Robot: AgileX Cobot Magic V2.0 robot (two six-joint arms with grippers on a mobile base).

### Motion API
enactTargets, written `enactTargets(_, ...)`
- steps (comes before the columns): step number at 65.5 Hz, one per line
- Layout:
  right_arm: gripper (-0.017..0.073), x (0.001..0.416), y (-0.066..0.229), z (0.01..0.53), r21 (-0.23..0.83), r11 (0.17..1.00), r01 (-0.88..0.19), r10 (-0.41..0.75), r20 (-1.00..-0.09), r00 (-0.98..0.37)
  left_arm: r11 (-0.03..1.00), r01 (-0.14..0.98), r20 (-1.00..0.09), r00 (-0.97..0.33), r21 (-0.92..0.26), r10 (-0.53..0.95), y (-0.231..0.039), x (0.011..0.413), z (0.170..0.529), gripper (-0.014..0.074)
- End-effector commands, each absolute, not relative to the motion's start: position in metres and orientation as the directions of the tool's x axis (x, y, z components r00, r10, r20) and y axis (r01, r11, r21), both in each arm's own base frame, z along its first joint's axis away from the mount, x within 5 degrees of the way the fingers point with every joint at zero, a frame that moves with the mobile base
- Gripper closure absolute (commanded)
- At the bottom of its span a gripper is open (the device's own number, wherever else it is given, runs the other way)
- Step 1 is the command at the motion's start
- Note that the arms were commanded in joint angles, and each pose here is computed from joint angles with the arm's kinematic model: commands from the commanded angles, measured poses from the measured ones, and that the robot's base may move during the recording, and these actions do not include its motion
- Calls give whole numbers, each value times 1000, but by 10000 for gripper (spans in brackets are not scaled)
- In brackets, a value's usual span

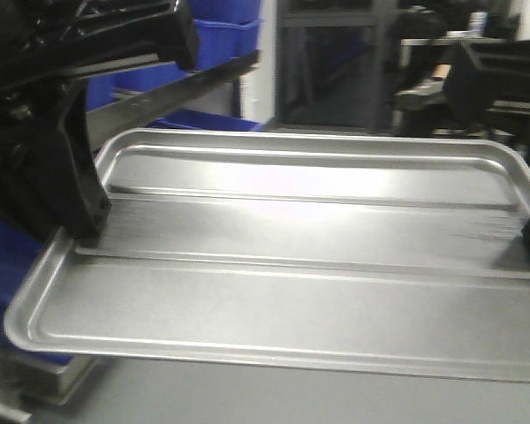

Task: Grab silver tray and place in blue box
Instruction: 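Hold the tray level in both grippers while the base drives to the bins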

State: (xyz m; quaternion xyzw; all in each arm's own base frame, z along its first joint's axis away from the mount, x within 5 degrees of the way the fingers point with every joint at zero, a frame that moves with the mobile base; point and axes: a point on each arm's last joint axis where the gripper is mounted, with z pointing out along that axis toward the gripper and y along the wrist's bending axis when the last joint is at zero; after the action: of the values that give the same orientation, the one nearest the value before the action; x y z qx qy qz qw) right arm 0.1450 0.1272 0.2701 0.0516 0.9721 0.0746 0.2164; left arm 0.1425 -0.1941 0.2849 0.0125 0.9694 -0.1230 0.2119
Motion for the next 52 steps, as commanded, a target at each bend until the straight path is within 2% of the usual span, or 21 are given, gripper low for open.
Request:
enactTargets(1, 510, 145, 118, 278, 91, 993, 73, 106, -439, -892, 973, 76, -461, -887, -218, -34, -187, 143, 298, 697)
enactTargets(52, 510, 140, 110, 276, 3, 994, 113, 105, -389, -915, 973, 75, -459, -888, -220, -35, -187, 143, 298, 697)
